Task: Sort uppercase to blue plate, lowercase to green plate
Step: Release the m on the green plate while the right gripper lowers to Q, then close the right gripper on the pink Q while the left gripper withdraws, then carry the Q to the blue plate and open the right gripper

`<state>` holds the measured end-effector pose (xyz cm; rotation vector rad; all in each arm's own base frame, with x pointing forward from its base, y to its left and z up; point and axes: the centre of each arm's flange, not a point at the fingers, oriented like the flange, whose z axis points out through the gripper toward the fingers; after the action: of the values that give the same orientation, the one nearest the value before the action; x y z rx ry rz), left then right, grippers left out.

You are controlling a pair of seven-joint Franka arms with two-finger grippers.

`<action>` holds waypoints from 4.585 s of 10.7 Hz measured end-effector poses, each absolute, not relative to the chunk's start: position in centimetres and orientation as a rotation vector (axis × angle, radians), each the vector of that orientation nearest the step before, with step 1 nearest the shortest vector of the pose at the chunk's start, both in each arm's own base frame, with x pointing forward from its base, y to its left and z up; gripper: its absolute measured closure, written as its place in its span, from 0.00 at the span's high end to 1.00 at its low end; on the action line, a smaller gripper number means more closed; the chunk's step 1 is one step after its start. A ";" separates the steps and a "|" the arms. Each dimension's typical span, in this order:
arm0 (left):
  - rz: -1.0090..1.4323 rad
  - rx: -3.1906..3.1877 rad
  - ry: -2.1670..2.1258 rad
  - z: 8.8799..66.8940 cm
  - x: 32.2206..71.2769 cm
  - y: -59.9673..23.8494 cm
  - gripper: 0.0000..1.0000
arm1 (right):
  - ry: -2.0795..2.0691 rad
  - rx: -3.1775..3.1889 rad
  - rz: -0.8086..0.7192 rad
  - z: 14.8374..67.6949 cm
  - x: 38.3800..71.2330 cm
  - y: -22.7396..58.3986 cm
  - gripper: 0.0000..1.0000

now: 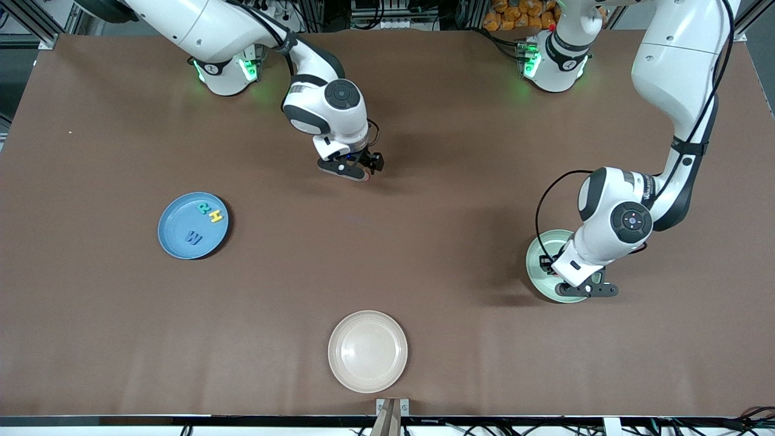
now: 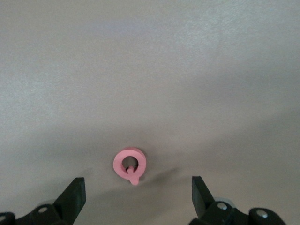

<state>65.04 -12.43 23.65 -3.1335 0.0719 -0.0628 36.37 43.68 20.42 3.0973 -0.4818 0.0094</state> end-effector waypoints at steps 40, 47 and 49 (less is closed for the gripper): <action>0.125 -3.092 -0.106 55.1 63.3 -9.1 1.00 | -0.477 2.501 0.017 23.8 51.9 19.6 0.37; 0.068 -3.134 -0.185 60.5 61.1 -6.7 1.00 | -0.593 2.330 -0.016 27.2 57.4 9.0 0.37; 0.065 -3.125 -0.215 63.3 59.0 -6.6 1.00 | -0.662 2.341 -0.042 26.5 58.2 5.6 0.37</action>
<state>58.96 -6.57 63.33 -3.1246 -0.2149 0.0652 58.20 5.61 26.48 2.3410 -0.6621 -0.0419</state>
